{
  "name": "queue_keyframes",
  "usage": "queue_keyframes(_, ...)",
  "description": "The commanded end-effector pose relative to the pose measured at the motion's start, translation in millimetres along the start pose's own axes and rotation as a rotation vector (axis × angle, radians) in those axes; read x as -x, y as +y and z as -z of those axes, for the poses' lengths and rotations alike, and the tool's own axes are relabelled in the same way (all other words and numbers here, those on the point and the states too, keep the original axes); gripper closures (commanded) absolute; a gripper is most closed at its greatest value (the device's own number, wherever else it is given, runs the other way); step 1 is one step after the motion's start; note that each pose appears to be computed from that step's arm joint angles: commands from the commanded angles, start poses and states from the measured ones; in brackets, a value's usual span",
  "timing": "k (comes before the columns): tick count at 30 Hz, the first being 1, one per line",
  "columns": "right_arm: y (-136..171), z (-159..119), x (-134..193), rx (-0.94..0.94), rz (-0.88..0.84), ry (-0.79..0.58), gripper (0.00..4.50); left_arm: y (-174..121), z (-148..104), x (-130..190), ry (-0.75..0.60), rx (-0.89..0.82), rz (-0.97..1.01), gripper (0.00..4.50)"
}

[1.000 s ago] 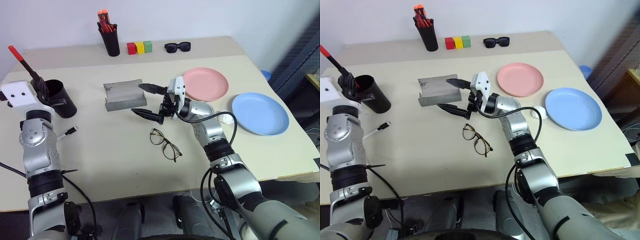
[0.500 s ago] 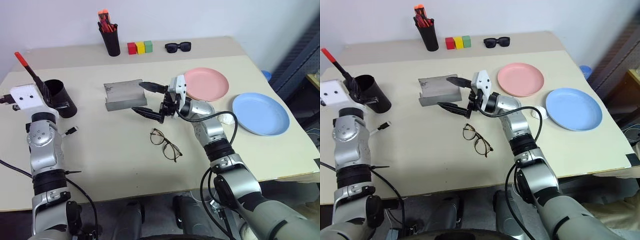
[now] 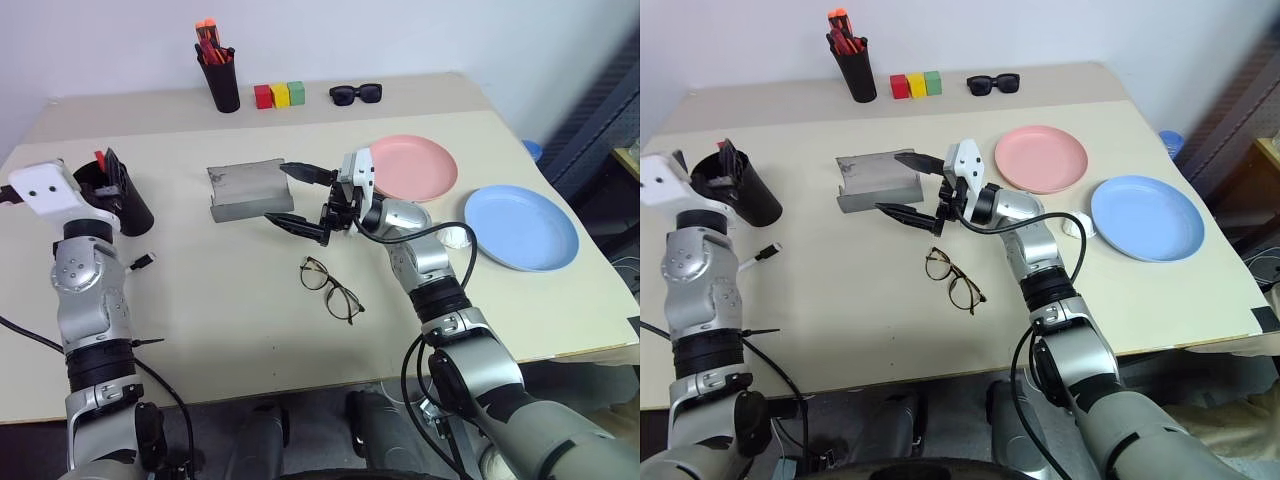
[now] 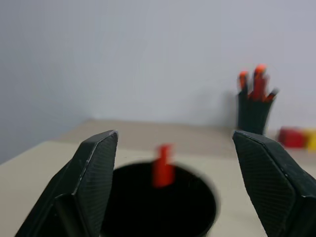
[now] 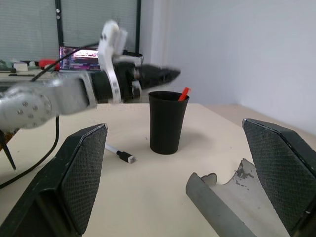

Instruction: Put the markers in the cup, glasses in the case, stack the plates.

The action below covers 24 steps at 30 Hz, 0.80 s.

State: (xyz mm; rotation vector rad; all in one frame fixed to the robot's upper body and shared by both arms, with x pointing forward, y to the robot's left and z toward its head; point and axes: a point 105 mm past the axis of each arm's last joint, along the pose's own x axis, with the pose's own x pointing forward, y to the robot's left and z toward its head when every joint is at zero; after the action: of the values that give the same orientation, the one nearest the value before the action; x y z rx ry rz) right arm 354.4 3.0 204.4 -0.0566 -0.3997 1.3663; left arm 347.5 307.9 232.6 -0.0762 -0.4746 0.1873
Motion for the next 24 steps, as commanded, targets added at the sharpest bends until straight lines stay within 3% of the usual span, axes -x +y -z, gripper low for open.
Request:
queue_keyframes(1,-1.6,-11.9,-1.4,0.033,0.001,-0.034,0.0,-17.4,-34.6,5.6,-0.035,0.053,0.202,0.71)
queue_keyframes(7,-2.4,-10.7,-2.0,0.03,0.003,-0.036,0.0,-13.4,-42.1,24.6,0.172,-0.062,0.454,0.71)
queue_keyframes(12,-2.0,-8.4,-1.9,0.02,0.004,-0.037,0.0,18.5,-24.4,38.6,0.483,-0.408,0.503,0.71)
queue_keyframes(14,0.7,-6.2,-1.6,0.009,-0.008,-0.032,0.0,24.5,-26.6,44.3,0.542,-0.471,0.564,0.71)
queue_keyframes(19,31.1,17.7,6.5,-0.035,-0.183,0.08,0.0,38.4,-18.6,66.6,0.79,-0.584,0.771,0.71)
queue_keyframes(24,48.0,33.3,14.5,-0.064,-0.275,0.155,0.0,55.4,-9.8,68.7,0.921,-0.656,0.84,0.71)
